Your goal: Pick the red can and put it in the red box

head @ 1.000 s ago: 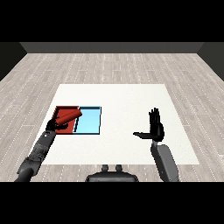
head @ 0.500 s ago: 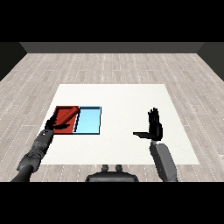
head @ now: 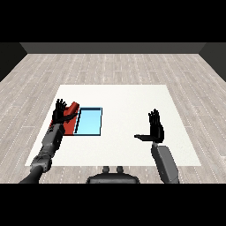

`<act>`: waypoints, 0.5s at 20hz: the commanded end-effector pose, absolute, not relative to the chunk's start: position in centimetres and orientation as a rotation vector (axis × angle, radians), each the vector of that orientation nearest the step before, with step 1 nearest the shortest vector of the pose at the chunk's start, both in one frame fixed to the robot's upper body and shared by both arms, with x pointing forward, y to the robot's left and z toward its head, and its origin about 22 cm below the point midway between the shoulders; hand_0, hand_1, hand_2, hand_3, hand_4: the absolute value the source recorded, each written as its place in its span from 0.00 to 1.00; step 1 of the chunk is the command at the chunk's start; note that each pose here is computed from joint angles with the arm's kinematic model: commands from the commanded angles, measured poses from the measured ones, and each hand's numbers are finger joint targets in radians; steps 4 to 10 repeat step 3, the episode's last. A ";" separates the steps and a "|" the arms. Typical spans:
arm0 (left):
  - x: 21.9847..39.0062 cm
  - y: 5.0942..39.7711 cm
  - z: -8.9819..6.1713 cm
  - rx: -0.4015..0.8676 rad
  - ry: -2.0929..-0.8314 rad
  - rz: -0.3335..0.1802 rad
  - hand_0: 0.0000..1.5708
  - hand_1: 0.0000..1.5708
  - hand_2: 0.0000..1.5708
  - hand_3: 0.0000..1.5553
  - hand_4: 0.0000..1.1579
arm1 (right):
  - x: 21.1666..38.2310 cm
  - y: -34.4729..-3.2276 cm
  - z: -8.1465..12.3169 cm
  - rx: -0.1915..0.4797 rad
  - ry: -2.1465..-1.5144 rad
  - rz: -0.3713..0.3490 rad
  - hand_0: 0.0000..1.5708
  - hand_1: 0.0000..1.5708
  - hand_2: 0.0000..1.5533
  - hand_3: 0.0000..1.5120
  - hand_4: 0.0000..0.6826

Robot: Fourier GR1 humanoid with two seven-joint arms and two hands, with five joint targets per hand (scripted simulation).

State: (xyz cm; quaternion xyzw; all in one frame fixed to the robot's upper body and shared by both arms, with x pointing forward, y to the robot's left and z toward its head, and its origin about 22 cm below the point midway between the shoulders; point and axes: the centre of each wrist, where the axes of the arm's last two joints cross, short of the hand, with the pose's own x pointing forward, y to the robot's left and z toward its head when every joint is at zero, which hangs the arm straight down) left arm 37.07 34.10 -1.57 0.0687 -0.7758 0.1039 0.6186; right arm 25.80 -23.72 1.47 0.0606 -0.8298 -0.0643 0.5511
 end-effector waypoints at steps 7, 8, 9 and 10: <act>35.0 27.6 -4.1 -0.155 -2.008 0.306 0.00 0.00 0.00 0.00 0.00 | 24.8 -24.2 0.0 0.160 -1.968 -0.095 0.00 0.00 0.00 0.00 0.00; 35.0 27.6 -4.1 -0.155 -2.008 0.306 0.00 0.00 0.00 0.00 0.00 | 24.8 -24.2 0.0 0.160 -1.968 -0.095 0.00 0.00 0.00 0.00 0.00; 35.0 27.6 -4.1 -0.155 -2.008 0.306 0.00 0.00 0.00 0.00 0.00 | 24.8 -24.2 0.0 0.160 -1.968 -0.095 0.00 0.00 0.00 0.00 0.00; 35.0 27.6 -4.1 -0.155 -2.008 0.306 0.00 0.00 0.00 0.00 0.00 | 24.8 -24.2 0.0 0.160 -1.968 -0.095 0.00 0.00 0.00 0.00 0.00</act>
